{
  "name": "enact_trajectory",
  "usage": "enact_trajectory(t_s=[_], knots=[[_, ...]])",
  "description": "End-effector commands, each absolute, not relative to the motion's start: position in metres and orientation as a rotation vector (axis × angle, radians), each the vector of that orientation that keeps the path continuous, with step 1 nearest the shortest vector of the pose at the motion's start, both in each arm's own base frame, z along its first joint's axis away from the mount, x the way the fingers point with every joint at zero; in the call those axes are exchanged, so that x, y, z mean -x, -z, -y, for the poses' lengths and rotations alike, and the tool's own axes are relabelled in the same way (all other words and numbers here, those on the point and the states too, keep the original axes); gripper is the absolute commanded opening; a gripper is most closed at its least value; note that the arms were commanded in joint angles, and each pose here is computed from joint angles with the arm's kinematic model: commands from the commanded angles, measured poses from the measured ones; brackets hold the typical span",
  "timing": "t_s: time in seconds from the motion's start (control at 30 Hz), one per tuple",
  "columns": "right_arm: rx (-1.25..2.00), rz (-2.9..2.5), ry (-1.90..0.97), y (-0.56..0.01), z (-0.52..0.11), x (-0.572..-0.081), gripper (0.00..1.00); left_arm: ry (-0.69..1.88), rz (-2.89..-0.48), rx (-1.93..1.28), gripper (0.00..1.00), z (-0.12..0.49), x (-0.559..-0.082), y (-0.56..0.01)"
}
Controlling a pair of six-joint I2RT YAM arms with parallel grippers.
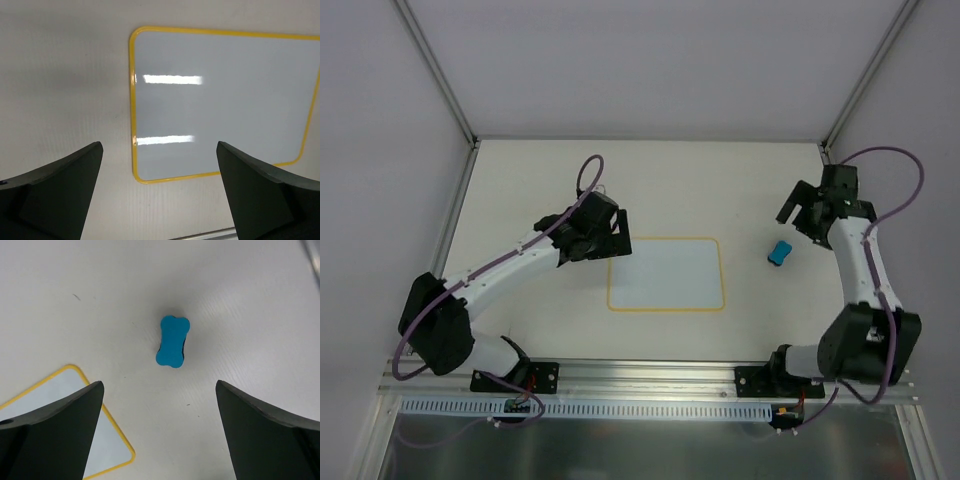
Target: Erase the whiteboard
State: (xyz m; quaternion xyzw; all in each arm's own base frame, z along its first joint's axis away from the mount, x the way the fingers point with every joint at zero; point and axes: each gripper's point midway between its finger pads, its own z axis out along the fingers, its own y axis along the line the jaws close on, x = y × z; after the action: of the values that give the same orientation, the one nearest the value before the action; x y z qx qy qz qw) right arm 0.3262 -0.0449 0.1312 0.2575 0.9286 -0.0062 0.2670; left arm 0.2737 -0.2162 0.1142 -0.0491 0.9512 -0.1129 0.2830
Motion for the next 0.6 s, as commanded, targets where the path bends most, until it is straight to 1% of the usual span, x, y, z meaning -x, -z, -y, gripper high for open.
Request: enact_trajectory(t_s=[0.0,0.1,0.17,0.2,0.3,0.43,0.57], knots=[[-0.605,-2.303,0.06,-0.21,0.053,-0.305,0.99,0.307,-2.377,0.109,0.99,0.195,-0.281,-0.181],[-0.509,-2.133,0.075,-0.271,0.053,-0.281,0.99,0.307,-2.251,0.079,0.99,0.177,-0.276,-0.228],[-0.467,-2.053,0.078,-0.297,0.051,-0.267,0.99,0.285,-2.175,0.049,0.99,0.164,-0.273,-0.253],[-0.436,-1.973,0.061,-0.32,0.047,-0.254,0.99,0.279,-2.108,0.06,0.99,0.152,-0.269,-0.274],[-0.35,-1.842,0.049,-0.355,0.039,-0.228,0.99,0.241,-1.989,0.04,0.99,0.125,-0.256,-0.309],[-0.269,-1.704,0.042,-0.391,0.03,-0.196,0.99,0.21,-1.861,0.063,0.99,0.089,-0.233,-0.344],[-0.202,-1.622,0.022,-0.404,0.02,-0.174,0.99,0.169,-1.752,0.097,0.99,0.054,-0.21,-0.368]])
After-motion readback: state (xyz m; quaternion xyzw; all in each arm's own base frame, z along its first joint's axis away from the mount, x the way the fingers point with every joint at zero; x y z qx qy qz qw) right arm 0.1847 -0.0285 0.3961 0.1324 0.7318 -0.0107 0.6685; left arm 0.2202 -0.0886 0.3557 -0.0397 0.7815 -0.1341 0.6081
